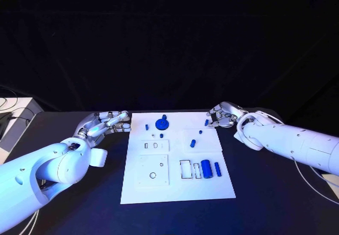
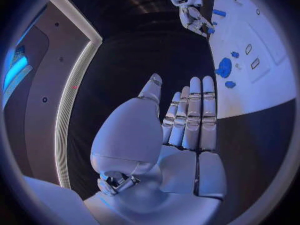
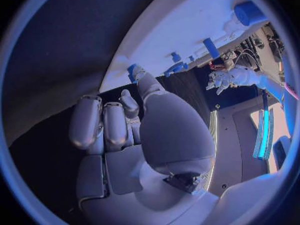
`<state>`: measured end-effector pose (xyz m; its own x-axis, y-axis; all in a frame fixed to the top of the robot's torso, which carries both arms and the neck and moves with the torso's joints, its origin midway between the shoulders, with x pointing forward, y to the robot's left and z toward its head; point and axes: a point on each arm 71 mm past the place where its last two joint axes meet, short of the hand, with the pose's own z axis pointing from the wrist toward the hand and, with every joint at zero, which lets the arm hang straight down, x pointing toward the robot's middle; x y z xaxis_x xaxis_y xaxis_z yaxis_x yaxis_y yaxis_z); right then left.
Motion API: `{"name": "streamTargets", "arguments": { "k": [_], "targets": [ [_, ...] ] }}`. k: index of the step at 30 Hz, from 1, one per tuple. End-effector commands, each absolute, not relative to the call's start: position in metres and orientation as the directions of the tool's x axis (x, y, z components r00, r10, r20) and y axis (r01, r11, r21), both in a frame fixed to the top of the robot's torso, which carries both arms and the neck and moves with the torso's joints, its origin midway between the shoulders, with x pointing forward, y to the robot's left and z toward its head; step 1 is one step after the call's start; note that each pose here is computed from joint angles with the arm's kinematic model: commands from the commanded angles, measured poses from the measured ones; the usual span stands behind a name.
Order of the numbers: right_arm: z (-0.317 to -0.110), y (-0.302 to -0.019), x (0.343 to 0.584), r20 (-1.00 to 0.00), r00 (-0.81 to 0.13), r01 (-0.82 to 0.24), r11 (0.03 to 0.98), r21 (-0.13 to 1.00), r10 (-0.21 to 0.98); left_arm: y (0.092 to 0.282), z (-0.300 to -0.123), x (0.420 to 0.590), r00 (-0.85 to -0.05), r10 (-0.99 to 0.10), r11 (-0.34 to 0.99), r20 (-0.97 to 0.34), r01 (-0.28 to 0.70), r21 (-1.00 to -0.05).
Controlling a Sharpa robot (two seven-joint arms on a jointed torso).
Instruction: Assemble the parts on the task board
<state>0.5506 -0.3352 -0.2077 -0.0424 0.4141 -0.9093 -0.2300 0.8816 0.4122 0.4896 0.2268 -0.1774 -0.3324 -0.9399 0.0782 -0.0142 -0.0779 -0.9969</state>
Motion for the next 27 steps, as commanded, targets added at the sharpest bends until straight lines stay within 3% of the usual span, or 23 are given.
{"name": "streamTargets", "arguments": {
  "k": [1,15,27],
  "targets": [
    [-0.2111,-0.333,0.5507,-0.915,-0.074,-0.229,0.886,0.402,0.396,0.2246,-0.176,0.4891,-0.351,-0.933,-0.084,0.08,-0.004,-0.996],
    [-0.2159,-0.328,0.5491,-0.918,-0.11,-0.235,0.887,0.397,0.381,0.2256,-0.1762,0.4893,-0.348,-0.934,-0.082,0.078,-0.005,-0.997],
    [-0.2138,-0.3281,0.5479,-0.927,-0.033,-0.173,0.911,0.373,0.373,0.2264,-0.1765,0.4893,-0.348,-0.934,-0.08,0.078,-0.007,-0.997]
  ]
}}
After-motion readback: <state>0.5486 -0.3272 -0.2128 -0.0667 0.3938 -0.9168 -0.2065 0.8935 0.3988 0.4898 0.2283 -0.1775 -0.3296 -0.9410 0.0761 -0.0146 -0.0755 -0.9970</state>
